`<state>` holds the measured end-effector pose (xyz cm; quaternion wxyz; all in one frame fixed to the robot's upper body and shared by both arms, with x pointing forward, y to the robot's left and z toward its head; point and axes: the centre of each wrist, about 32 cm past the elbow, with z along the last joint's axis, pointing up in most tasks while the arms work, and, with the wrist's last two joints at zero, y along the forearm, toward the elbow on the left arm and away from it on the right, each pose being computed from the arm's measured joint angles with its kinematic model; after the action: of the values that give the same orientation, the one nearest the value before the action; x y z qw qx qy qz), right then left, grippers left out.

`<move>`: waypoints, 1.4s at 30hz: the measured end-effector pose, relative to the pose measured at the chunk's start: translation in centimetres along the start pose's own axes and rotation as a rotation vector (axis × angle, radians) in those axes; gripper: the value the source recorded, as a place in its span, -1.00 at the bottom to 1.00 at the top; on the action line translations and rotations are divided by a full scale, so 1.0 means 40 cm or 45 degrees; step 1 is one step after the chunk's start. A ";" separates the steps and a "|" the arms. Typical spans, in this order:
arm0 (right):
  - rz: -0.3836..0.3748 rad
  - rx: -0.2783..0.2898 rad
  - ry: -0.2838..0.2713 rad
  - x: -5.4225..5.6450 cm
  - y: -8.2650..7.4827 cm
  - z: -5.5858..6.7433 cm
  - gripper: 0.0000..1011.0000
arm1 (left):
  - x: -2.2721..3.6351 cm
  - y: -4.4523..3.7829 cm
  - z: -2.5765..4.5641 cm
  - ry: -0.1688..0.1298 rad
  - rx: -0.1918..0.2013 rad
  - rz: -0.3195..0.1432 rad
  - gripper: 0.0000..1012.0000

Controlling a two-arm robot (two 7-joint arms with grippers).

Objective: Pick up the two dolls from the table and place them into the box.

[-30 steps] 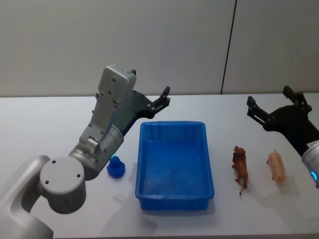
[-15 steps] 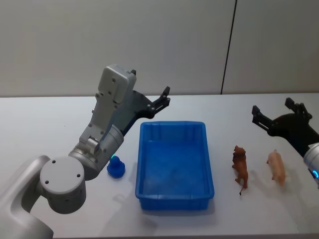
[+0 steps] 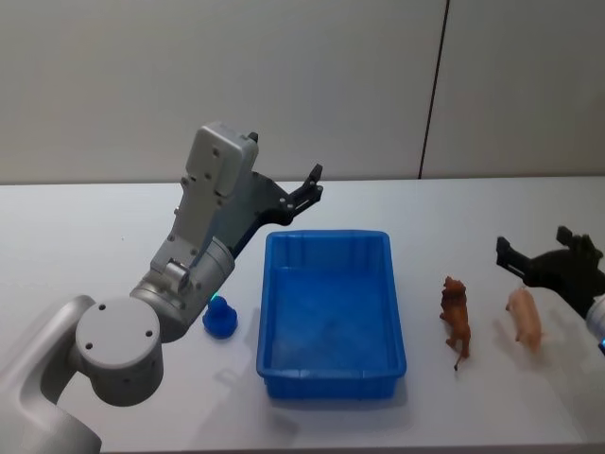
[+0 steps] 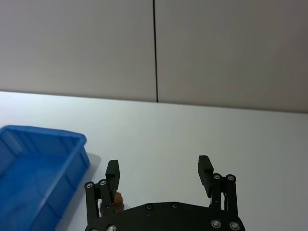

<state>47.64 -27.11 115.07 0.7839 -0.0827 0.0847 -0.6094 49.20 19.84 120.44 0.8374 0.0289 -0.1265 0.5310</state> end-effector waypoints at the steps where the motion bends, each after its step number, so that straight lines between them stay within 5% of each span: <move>1: -0.012 -0.023 0.002 0.003 0.000 -0.005 0.98 | 0.000 0.000 0.000 0.000 0.000 0.000 0.98; 20: -0.113 -0.235 0.060 0.012 0.000 -0.070 0.98 | 0.000 0.000 0.000 0.000 0.000 0.000 0.98; 37: -0.105 -0.340 0.143 0.007 0.038 -0.122 0.98 | 0.000 0.000 0.000 0.000 0.000 0.000 0.98; 42: -0.099 -0.366 0.165 0.004 0.054 -0.136 0.82 | 0.000 0.000 0.000 0.000 0.000 0.000 0.98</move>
<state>48.42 -26.89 109.27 0.7327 -0.1575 0.2183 -0.6251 49.20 19.84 120.44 0.8374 0.0289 -0.1265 0.5310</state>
